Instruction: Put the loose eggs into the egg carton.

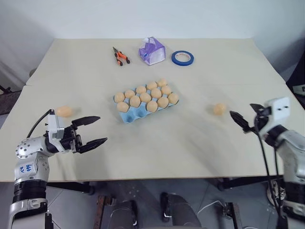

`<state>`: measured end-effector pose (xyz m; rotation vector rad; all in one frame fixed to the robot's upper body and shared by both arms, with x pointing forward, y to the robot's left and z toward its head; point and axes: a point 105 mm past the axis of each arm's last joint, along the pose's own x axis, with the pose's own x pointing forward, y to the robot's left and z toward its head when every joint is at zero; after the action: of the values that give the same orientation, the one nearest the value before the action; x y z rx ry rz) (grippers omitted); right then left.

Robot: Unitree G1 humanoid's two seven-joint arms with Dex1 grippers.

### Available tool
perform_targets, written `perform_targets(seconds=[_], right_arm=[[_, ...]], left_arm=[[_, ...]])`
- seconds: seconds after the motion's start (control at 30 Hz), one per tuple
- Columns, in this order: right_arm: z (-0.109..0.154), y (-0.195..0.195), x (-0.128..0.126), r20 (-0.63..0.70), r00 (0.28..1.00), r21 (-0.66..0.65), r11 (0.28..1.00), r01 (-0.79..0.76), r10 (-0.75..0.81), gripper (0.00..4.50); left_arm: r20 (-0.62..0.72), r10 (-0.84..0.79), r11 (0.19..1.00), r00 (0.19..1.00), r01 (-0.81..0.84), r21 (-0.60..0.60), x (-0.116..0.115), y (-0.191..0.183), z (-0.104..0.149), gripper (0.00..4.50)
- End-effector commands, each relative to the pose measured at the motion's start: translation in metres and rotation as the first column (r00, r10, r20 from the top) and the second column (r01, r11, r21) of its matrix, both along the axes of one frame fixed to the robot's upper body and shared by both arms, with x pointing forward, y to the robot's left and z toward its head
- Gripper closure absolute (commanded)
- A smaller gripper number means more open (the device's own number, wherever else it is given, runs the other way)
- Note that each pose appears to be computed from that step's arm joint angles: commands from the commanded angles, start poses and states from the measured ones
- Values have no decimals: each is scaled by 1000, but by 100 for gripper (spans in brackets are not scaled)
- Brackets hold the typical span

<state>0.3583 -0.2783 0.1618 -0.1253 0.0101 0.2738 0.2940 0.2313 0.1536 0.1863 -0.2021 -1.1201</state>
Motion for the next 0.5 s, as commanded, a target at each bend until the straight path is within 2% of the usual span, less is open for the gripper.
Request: perform_targets(seconds=[0.03,0.17,0.5], right_arm=[[7,8,20,47,999,25,999,22,-23,4],[2,20,46,36,998,80,995,53,-56,4],[-18,19,71,6,994,-37,993,111,-111,4]], left_arm=[[39,4,1000,999,-4,-4,2,-3,9,0],[52,20,1000,998,-19,-18,1,-5,11,0],[55,62,998,997,-61,-28,-4,-2,9,0]])
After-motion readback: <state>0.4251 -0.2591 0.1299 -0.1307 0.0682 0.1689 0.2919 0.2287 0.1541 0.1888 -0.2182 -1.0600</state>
